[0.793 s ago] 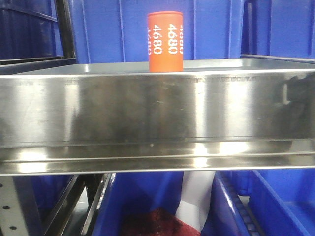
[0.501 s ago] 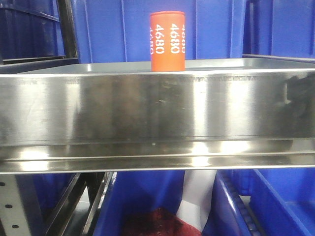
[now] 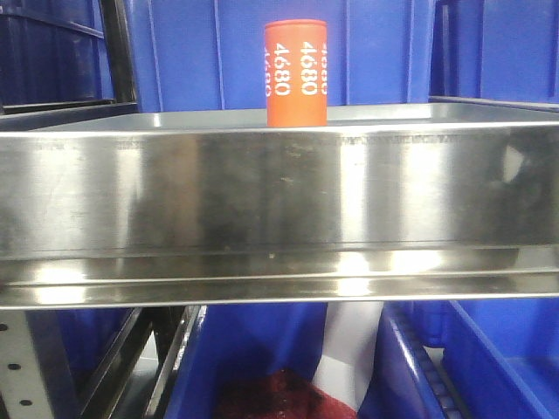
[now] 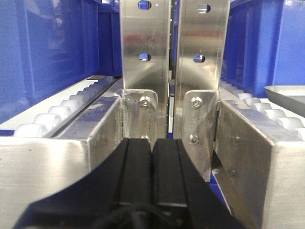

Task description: Grab orange capacitor from left shelf to right conveyor

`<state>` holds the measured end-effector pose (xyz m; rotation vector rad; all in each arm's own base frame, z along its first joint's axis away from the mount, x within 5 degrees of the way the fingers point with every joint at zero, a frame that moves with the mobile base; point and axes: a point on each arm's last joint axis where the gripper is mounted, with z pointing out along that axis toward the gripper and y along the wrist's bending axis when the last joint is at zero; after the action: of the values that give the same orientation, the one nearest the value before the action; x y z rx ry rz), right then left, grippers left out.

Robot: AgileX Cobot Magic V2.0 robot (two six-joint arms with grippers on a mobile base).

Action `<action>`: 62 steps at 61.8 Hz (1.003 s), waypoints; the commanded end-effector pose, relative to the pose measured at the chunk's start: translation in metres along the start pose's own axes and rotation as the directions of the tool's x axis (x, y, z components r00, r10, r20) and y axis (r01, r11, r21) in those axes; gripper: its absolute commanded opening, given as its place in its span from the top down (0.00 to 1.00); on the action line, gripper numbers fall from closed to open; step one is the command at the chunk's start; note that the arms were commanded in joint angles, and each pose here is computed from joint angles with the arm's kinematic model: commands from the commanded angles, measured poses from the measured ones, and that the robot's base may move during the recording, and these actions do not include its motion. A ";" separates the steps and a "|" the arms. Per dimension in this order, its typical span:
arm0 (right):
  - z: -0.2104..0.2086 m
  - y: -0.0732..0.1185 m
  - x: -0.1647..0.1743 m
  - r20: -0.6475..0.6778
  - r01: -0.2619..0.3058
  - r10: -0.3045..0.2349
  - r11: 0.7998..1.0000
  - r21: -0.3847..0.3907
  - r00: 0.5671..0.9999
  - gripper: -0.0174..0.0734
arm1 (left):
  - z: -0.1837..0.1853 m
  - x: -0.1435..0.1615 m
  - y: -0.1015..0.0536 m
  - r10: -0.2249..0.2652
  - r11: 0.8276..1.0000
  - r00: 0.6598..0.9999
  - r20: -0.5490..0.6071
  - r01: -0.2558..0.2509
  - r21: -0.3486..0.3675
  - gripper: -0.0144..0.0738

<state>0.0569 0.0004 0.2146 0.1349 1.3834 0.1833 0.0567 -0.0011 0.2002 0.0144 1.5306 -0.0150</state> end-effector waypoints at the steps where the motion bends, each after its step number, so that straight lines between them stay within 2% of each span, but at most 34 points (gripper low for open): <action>1: 0.001 0.007 -0.036 0.155 -0.097 0.102 0.994 -0.040 0.983 0.74 | 0.000 -0.010 0.000 -0.006 1.000 0.997 0.083 0.006 -0.001 0.96; 5: 0.002 0.010 -0.050 0.127 -0.130 0.135 0.991 -0.043 0.983 0.74 | 0.000 -0.010 0.000 -0.006 1.000 0.997 0.083 0.006 -0.001 0.96; 10: 0.002 0.018 -0.083 0.109 -0.140 0.145 0.989 -0.050 0.983 0.74 | 0.000 -0.010 0.000 -0.006 1.000 0.997 0.083 0.006 -0.001 0.96; 24: 0.024 0.035 -0.155 0.036 -0.137 0.138 0.990 -0.040 0.990 0.74 | 0.000 -0.010 0.000 -0.006 1.000 0.997 0.083 0.006 -0.001 0.96; 31: 0.049 0.039 -0.173 -0.021 -0.093 0.092 0.995 -0.026 0.996 0.75 | 0.000 -0.010 0.000 -0.006 1.000 0.997 0.083 0.006 -0.001 0.96; 36: 0.070 0.043 -0.177 -0.094 -0.062 0.058 0.997 -0.040 0.994 0.75 | 0.000 -0.010 0.000 -0.006 1.000 0.997 0.083 0.006 -0.001 0.96; 43: 0.104 0.061 -0.172 -0.240 -0.042 0.007 0.989 -0.143 0.971 0.75 | 0.000 -0.010 0.000 -0.006 1.000 0.997 0.083 0.006 -0.001 0.96; 49: 0.128 0.083 -0.160 -0.338 -0.049 -0.039 0.968 -0.246 0.940 0.75 | 0.000 -0.010 0.000 -0.006 1.000 0.997 0.083 0.006 -0.001 0.96; 52: 0.137 0.097 -0.152 -0.374 -0.058 -0.062 0.951 -0.303 0.925 0.75 | 0.000 -0.010 0.000 -0.006 1.000 0.997 0.083 0.006 -0.001 0.96; 58: 0.153 0.115 -0.133 -0.431 -0.043 -0.128 0.930 -0.365 0.893 0.75 | 0.000 -0.010 0.000 -0.006 1.000 0.997 0.083 0.006 -0.001 0.96; 62: 0.163 0.124 -0.120 -0.458 -0.012 -0.182 0.921 -0.390 0.870 0.75 | 0.000 -0.010 0.000 -0.006 1.000 0.997 0.083 0.006 -0.001 0.96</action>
<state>0.1789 0.0871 0.3716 -0.2692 1.9152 0.4440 0.0567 -0.0011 0.2002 0.0144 1.5306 -0.0150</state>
